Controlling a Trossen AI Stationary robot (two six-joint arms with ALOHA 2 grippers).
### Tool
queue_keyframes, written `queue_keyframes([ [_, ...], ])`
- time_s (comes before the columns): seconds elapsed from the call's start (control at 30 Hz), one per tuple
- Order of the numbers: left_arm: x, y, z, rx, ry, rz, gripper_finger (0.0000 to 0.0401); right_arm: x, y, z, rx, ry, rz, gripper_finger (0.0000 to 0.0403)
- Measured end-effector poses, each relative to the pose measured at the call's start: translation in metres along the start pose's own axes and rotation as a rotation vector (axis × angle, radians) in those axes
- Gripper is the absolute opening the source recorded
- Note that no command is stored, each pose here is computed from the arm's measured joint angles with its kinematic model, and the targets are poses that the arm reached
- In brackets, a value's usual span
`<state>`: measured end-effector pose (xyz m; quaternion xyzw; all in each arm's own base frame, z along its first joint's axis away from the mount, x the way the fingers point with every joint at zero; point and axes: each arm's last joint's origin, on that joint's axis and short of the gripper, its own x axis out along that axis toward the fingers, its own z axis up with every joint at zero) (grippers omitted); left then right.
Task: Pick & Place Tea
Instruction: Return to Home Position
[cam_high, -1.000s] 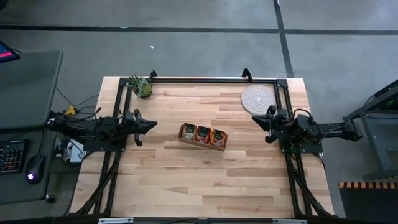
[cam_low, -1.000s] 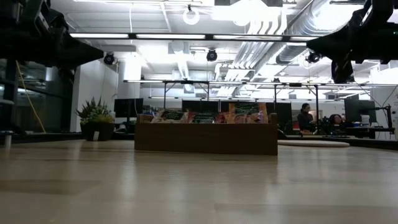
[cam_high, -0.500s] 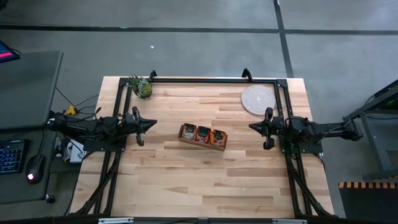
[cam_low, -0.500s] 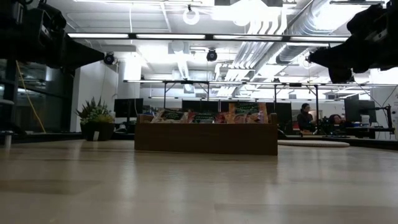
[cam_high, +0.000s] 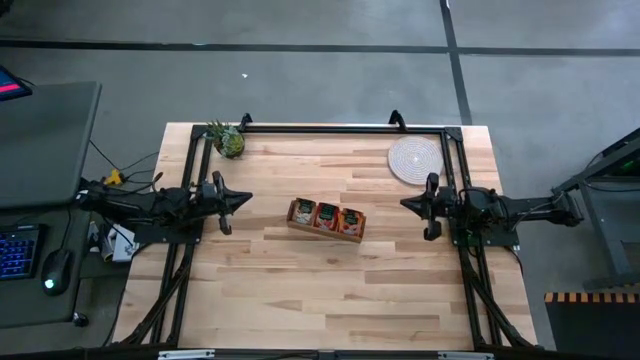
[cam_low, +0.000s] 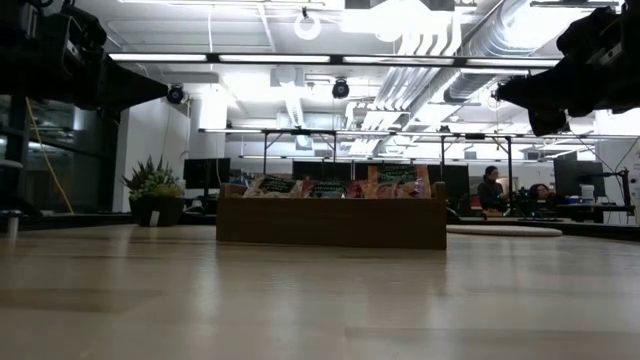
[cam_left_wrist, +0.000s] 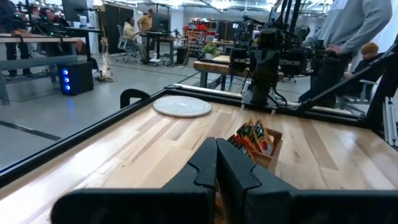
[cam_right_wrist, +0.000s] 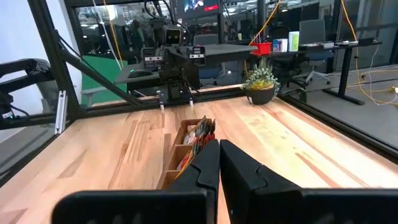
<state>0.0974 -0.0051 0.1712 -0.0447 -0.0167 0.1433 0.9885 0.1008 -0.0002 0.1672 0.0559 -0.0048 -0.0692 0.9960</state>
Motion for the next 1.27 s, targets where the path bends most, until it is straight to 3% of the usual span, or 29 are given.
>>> queue_keyframes([
  [1.27,0.0,0.0,-0.0001,0.0,0.001,0.001,0.0,0.0,0.0002,0.0014,0.004,-0.014,0.002,0.0013],
])
